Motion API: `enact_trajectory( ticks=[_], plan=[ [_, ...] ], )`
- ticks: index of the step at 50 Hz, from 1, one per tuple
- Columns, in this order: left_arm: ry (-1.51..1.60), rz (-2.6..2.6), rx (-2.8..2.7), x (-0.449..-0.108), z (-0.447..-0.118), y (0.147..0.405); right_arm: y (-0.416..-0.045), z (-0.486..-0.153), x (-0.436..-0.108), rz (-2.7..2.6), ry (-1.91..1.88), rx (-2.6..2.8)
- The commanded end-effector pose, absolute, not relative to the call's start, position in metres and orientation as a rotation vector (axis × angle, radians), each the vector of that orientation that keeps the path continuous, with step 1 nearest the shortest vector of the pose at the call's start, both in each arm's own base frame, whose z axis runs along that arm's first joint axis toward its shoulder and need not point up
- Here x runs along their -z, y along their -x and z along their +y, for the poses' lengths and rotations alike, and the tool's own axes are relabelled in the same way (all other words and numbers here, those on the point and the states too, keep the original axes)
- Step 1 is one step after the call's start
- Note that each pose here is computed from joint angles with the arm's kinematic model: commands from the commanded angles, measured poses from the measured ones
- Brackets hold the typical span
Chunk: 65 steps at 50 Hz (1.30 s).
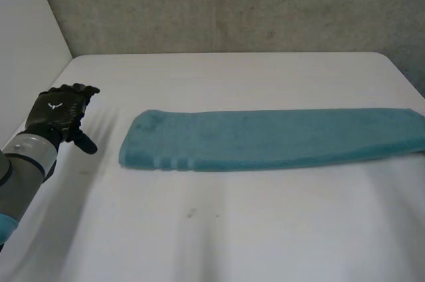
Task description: Fold the laundry
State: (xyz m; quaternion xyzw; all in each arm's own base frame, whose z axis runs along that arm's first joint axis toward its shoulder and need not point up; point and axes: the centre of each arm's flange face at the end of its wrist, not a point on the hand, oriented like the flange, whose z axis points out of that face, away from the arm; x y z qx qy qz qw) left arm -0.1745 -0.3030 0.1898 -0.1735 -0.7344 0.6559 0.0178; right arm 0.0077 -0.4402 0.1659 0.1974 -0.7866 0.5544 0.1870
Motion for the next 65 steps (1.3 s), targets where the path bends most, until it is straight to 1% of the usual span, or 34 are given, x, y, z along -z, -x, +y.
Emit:
enact_trajectory(
  ticks=[1,2,3,4,6,7,9,10,11,12,13,14,15,17,18,19,20,22,23,25,26,28,31,33,37,42,44,45,47,50,54,60,61,65],
  plan=[
    [0.539,-2.278,-2.038,-0.190,-0.302,0.175,-0.056,-0.435,-0.201,-2.179,-0.613,-1.728],
    [0.538,-2.279,-2.039,-0.190,-0.302,0.175,-0.056,-0.435,-0.201,-2.179,-0.614,-1.728],
    [0.537,-2.278,-2.041,-0.191,-0.302,0.175,-0.087,-0.432,-0.213,-2.166,-0.660,-1.815],
    [0.537,-2.278,-2.041,-0.191,-0.302,0.175,-0.087,-0.432,-0.213,-2.166,-0.661,-1.816],
    [0.536,-2.279,-2.042,-0.191,-0.303,0.174,-0.151,-0.421,-0.234,-2.148,-0.763,-1.989],
    [0.536,-2.279,-2.042,-0.191,-0.303,0.174,-0.151,-0.421,-0.234,-2.148,-0.764,-1.990],
    [0.533,-2.278,-2.047,-0.192,-0.303,0.173,-0.222,-0.397,-0.253,-2.124,-0.915,-2.165],
    [0.529,-2.279,-2.047,-0.192,-0.304,0.173,-0.223,-0.397,-0.253,-2.123,-0.916,-2.166],
    [0.526,-2.280,-2.050,-0.192,-0.304,0.172,-0.260,-0.380,-0.262,-2.096,-1.005,-2.257],
    [0.526,-2.280,-2.050,-0.192,-0.304,0.172,-0.260,-0.380,-0.262,-2.096,-1.006,-2.258],
    [0.523,-2.281,-2.053,-0.193,-0.304,0.171,-0.293,-0.364,-0.267,-2.074,-1.083,-2.346],
    [0.521,-2.281,-2.056,-0.193,-0.305,0.171,-0.325,-0.348,-0.263,-2.070,-1.161,-2.416],
    [0.521,-2.281,-2.056,-0.193,-0.305,0.171,-0.326,-0.348,-0.263,-2.070,-1.162,-2.416],
    [0.519,-2.279,-2.060,-0.194,-0.305,0.170,-0.387,-0.311,-0.252,-2.061,-1.317,-2.548],
    [0.518,-2.278,-2.063,-0.195,-0.305,0.170,-0.387,-0.311,-0.252,-2.061,-1.318,-2.548],
    [0.516,-2.275,-2.069,-0.196,-0.305,0.169,-0.415,-0.288,-0.246,-2.053,-1.410,-2.601],
    [0.516,-2.275,-2.069,-0.196,-0.305,0.169,-0.415,-0.288,-0.246,-2.052,-1.411,-2.601],
    [0.516,-2.275,-2.069,-0.196,-0.305,0.169,-0.459,-0.245,-0.225,-2.043,-1.590,-2.637],
    [0.516,-2.275,-2.069,-0.196,-0.305,0.169,-0.459,-0.244,-0.225,-2.043,-1.591,-2.637],
    [0.514,-2.276,-2.070,-0.196,-0.305,0.169,-0.492,-0.207,-0.194,-2.047,-1.757,-2.621],
    [0.514,-2.276,-2.070,-0.196,-0.305,0.169,-0.492,-0.207,-0.194,-2.047,-1.758,-2.621],
    [0.514,-2.276,-2.070,-0.196,-0.305,0.169,-0.511,-0.180,-0.162,-2.077,-1.882,-2.560],
    [0.514,-2.279,-2.066,-0.195,-0.305,0.169,-0.515,-0.173,-0.149,-2.088,-1.901,-2.534],
    [0.516,-2.281,-2.062,-0.195,-0.304,0.169,-0.517,-0.169,-0.128,-2.085,-1.929,-2.471],
    [0.516,-2.284,-2.058,-0.194,-0.303,0.169,-0.515,-0.174,-0.120,-2.059,-1.908,-2.438],
    [0.525,-2.276,-2.056,-0.194,-0.302,0.171,-0.509,-0.182,-0.134,-2.055,-1.757,-2.434],
    [0.533,-2.266,-2.058,-0.195,-0.302,0.174,-0.499,-0.192,-0.162,-2.060,-1.618,-2.446],
    [0.533,-2.266,-2.058,-0.195,-0.302,0.174,-0.499,-0.192,-0.162,-2.060,-1.617,-2.446],
    [0.539,-2.260,-2.057,-0.196,-0.302,0.176,-0.471,-0.223,-0.181,-2.122,-1.465,-2.374],
    [0.573,-2.221,-2.058,-0.199,-0.301,0.185,-0.456,-0.234,-0.192,-2.150,-1.416,-2.343],
    [0.646,-2.152,-2.039,-0.202,-0.297,0.209,-0.414,-0.250,-0.204,-2.238,-1.318,-2.228],
    [0.717,-2.119,-1.985,-0.192,-0.301,0.234,-0.356,-0.271,-0.193,-2.350,-1.190,-2.030],
    [0.718,-2.119,-1.985,-0.192,-0.301,0.234,-0.356,-0.271,-0.193,-2.350,-1.189,-2.029],
    [0.765,-2.120,-1.911,-0.180,-0.300,0.252,-0.321,-0.280,-0.170,-2.443,-1.125,-1.876]
  ],
)
